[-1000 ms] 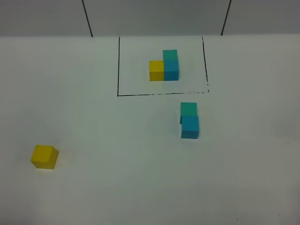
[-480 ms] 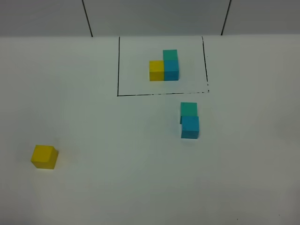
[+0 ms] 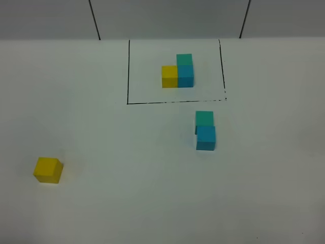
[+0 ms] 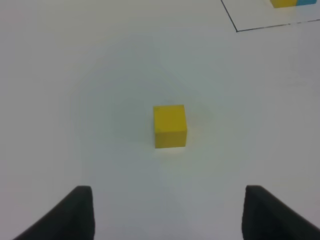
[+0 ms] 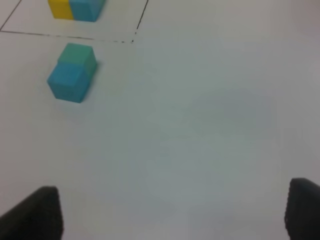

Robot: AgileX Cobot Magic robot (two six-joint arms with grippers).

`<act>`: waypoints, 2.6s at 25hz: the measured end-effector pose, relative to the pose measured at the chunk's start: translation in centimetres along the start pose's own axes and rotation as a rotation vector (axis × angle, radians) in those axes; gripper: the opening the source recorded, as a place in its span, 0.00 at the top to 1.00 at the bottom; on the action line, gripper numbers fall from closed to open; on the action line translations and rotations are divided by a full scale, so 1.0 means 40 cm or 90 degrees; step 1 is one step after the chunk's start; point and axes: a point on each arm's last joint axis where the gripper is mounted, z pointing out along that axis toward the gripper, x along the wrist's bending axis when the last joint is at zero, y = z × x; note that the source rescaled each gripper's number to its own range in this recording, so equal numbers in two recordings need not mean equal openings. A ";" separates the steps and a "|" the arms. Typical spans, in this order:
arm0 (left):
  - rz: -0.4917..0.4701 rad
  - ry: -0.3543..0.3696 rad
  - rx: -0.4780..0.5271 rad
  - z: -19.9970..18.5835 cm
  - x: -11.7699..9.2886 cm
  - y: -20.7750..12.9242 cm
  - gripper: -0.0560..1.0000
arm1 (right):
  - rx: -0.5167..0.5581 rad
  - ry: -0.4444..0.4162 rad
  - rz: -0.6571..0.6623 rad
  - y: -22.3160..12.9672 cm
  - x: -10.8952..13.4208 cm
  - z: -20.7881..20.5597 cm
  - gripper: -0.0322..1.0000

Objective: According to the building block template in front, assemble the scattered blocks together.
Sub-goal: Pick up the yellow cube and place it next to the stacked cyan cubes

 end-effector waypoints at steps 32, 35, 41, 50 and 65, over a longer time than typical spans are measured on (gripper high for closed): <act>0.107 -0.043 0.243 0.146 0.011 0.091 0.01 | 0.001 0.000 0.000 0.000 0.000 0.000 0.29; 0.096 -0.070 0.261 0.173 0.004 0.106 0.00 | 0.001 0.000 0.000 0.000 0.000 0.000 0.29; 0.094 -0.111 0.333 0.234 -0.001 0.116 0.00 | 0.001 0.000 0.000 0.000 0.000 0.000 0.29; 0.139 -0.115 0.468 0.348 0.021 0.118 0.00 | 0.001 0.000 0.000 0.000 0.000 0.000 0.29; -0.005 -0.021 0.586 0.581 0.055 0.149 0.00 | 0.001 0.000 0.000 0.000 0.000 0.000 0.29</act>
